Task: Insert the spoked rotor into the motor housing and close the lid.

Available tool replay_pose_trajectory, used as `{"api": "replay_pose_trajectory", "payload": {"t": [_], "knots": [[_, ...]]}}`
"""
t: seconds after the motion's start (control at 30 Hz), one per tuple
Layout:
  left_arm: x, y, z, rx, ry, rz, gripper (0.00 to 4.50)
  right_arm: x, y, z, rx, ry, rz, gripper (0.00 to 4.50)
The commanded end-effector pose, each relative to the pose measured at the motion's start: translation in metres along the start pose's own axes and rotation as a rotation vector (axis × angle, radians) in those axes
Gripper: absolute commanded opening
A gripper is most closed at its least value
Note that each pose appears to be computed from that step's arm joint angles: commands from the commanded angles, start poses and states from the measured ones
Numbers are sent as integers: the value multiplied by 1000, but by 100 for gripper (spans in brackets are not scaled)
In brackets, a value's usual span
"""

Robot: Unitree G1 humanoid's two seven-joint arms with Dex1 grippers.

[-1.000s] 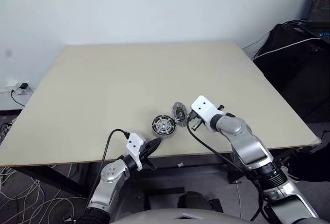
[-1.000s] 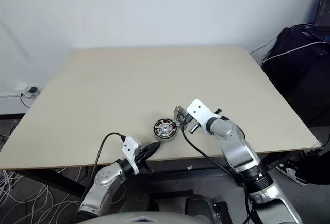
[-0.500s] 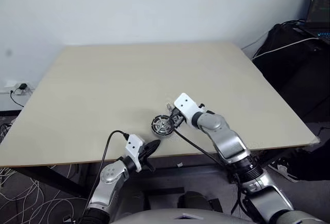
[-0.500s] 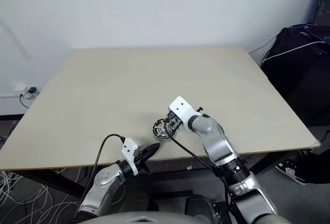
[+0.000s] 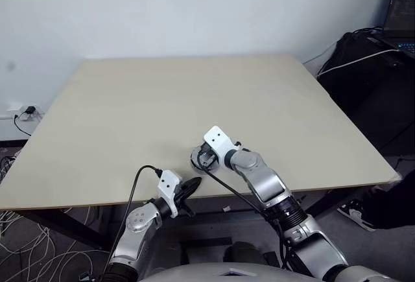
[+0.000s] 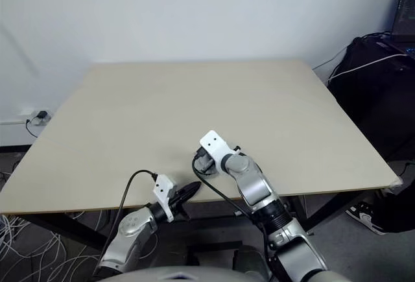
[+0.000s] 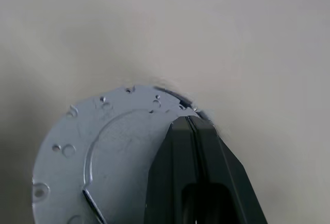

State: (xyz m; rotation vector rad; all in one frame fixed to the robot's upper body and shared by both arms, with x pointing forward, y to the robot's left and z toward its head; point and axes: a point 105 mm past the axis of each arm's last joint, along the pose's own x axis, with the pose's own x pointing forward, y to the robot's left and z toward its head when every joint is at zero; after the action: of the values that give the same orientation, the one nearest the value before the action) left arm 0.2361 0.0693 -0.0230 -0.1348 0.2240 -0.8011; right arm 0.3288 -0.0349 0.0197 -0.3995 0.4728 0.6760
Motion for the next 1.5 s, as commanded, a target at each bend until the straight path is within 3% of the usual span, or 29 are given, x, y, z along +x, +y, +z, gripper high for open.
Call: {"api": "replay_pose_trajectory", "payload": {"t": [0.03,0.23,0.43,0.53,0.6,0.93,1.5], "knots": [[3,1,15,21,-49,-10,0,1,-4,3,38,-22,-22,1],[4,1,15,17,-48,-11,0,3,-3,3,110,-38,-25,1],[5,1,15,13,-51,-6,0,-20,0,46,66,-275,107,1],[5,1,15,9,-51,-7,0,-29,-2,47,-15,-289,168,52],[6,1,15,7,-51,-9,0,-31,-5,41,-62,-272,200,109],[5,3,16,4,-52,-2,0,-42,-3,29,-164,-300,403,439],[2,4,16,11,-46,11,0,-26,-20,25,-38,-268,447,448]]}}
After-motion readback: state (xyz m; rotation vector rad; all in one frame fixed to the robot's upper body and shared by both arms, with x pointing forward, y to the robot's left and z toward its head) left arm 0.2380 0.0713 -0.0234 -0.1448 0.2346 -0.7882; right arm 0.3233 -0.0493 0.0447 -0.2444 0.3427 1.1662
